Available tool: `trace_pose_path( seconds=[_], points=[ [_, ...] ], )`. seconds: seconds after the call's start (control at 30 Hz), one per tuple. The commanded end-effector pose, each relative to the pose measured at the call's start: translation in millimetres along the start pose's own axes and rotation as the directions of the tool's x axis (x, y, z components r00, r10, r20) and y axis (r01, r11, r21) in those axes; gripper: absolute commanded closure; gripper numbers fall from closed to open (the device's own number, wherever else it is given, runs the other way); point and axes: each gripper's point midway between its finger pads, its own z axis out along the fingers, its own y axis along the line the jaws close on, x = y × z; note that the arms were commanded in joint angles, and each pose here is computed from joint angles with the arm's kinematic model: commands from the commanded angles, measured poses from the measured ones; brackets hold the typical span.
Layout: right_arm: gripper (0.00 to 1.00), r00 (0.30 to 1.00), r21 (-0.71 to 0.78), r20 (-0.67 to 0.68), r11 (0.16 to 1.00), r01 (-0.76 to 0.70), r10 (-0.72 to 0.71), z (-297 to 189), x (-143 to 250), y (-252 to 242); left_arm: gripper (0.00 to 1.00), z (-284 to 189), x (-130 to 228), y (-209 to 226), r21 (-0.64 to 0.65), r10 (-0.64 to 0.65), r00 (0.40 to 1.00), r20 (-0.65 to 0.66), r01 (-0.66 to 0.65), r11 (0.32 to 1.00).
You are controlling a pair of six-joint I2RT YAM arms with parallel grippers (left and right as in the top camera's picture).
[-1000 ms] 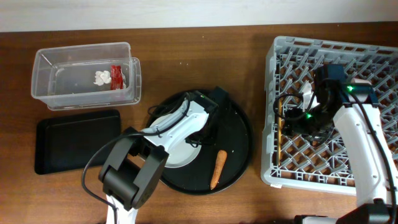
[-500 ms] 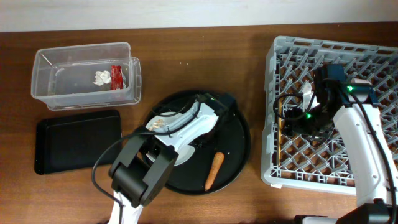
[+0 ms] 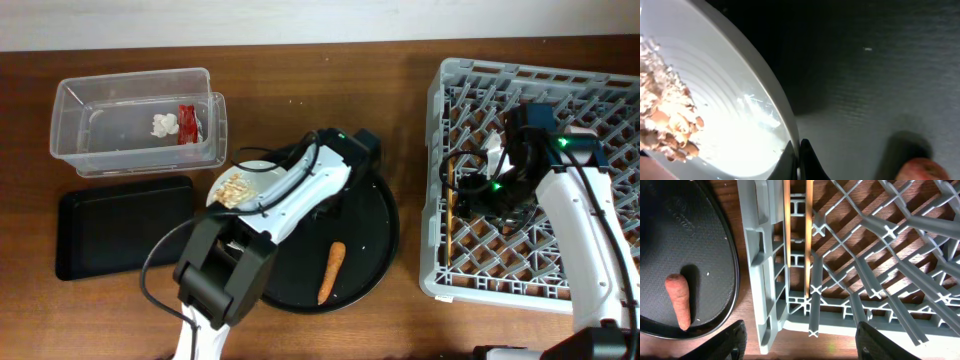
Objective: Sort waste into correct bins and load items into the dishwasher rack
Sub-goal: 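Tip the plate over the black tray to dump the food scraps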
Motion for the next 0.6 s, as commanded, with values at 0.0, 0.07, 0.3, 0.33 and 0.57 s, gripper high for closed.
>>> trace_pose_path(
  seconds=[0.0, 0.07, 0.3, 0.33, 0.57],
  points=[
    [0.31, 1.0, -0.004, -0.005, 1.0, 0.002, -0.002, 1, 1, 0, 1.0, -25, -13, 41, 0.013, -0.121, 0.991, 0.059, 0.12, 0.993],
    [0.31, 1.0, 0.004, -0.005, 1.0, 0.002, -0.002, 1, 1, -2, 1.0, -28, -14, 57, 0.03, -0.165, 0.985, 0.053, 0.164, 0.986],
    [0.31, 1.0, 0.021, -0.002, 1.0, 0.002, -0.002, 1, 1, -5, 1.0, -23, -12, 126, 0.121, -0.321, 0.946, -0.049, 0.325, 0.938],
    [0.31, 1.0, 0.022, -0.002, 1.0, 0.003, -0.002, 1, 1, -5, 1.0, -20, -12, 132, 0.145, -0.322, 0.945, -0.064, 0.328, 0.934],
    [0.31, 1.0, 0.021, -0.002, 1.0, 0.017, -0.017, 1, 1, -4, 1.0, -12, -22, 152, 0.401, -0.252, 0.962, -0.1, 0.271, 0.875]
  ],
)
